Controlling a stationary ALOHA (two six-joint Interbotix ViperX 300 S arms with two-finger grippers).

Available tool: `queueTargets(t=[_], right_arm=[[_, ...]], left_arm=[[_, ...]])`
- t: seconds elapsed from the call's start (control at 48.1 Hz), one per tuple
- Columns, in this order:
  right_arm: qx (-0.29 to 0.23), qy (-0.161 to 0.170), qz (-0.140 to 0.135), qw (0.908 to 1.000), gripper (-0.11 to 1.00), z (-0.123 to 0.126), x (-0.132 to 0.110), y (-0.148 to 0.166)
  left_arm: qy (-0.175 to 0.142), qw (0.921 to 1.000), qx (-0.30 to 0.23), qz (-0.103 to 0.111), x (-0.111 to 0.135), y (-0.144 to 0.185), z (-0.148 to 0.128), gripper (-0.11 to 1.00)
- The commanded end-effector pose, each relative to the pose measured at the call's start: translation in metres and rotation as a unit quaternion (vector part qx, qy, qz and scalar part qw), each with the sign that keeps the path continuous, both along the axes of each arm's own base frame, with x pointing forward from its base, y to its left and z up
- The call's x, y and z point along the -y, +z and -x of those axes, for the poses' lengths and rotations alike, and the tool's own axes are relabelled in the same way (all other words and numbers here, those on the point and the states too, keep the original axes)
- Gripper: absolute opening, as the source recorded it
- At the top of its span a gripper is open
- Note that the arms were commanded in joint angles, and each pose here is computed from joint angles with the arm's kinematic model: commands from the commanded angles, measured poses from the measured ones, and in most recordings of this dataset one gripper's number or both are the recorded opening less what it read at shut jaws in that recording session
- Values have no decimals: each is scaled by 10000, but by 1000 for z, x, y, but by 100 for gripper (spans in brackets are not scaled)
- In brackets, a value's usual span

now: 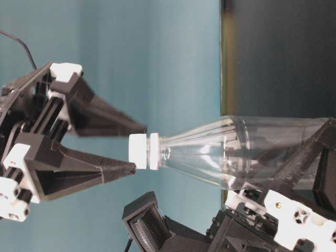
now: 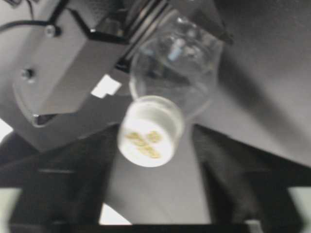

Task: Open the bottle cap by holding the bottle with the left arm and twisting the cap with the right arm.
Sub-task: 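Swing the right gripper over toward the bottle's white cap, then close the right gripper fingers around the white cap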

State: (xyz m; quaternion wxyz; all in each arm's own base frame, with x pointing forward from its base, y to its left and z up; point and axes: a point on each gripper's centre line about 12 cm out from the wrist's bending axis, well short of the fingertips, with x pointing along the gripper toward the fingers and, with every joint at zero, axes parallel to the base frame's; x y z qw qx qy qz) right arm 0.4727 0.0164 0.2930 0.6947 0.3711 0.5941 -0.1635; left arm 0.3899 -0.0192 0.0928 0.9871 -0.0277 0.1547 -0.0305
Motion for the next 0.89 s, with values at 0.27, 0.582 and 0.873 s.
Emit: queueTargets(t=[0.27, 0.582, 0.873], right_arm=[[134, 672, 147, 9975, 36, -4, -7, 2], [454, 2784, 584, 9576, 36, -9, -18, 9], [683, 4511, 894, 8854, 36, -7, -22, 9]], left_arm=[[-24, 10000, 54, -12, 1, 3, -2, 82], [-11, 10000, 40, -17, 0, 3, -2, 82], [-24, 10000, 39, -13, 1, 3, -2, 82]])
